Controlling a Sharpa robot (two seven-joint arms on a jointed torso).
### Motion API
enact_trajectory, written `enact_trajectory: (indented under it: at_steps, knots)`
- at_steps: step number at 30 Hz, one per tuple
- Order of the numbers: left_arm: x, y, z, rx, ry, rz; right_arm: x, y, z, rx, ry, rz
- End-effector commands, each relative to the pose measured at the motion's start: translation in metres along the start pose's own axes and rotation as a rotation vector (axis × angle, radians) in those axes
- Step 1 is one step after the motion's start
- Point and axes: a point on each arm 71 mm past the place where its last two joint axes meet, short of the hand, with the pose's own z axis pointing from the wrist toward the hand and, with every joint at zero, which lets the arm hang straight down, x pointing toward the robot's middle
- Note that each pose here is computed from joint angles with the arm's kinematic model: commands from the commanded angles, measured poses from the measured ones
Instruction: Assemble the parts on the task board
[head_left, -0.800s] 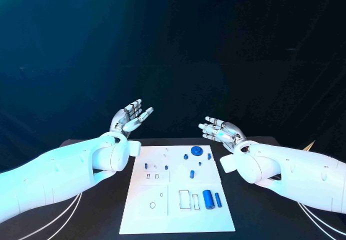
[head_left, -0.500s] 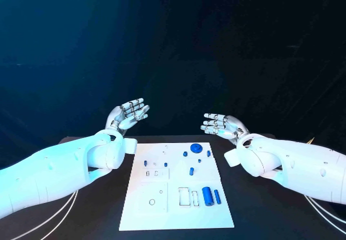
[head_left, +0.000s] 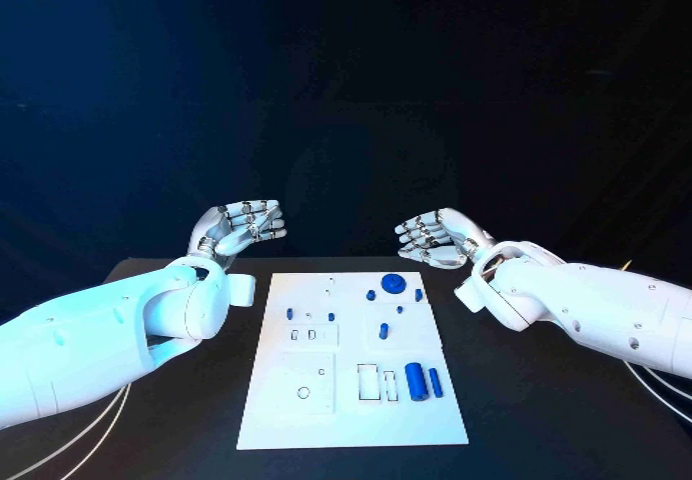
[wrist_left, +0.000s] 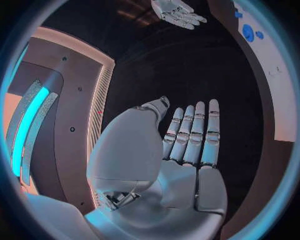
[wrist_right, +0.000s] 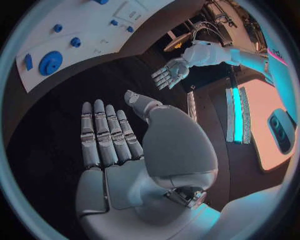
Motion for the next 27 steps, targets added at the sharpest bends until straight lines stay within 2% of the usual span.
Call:
enact_trajectory:
  at_steps: [1, 12, 17, 27]
  knots:
    - [0.0037, -0.0037, -0.0040, -0.007, 0.031, -0.019, -0.001, 0.003, 0.004, -0.016, 0.030, -0.085]
    - [0.0149, -0.0162, -0.0243, -0.027, 0.137, -0.075, 0.005, 0.016, 0.021, -0.032, 0.178, -0.446]
    - [0.0216, -0.0227, -0.0316, -0.026, 0.168, -0.094, 0.009, 0.021, 0.027, -0.039, 0.199, -0.559]
    - [0.0260, -0.0308, -0.0385, -0.021, 0.192, -0.110, 0.019, 0.027, 0.036, -0.044, 0.223, -0.656]
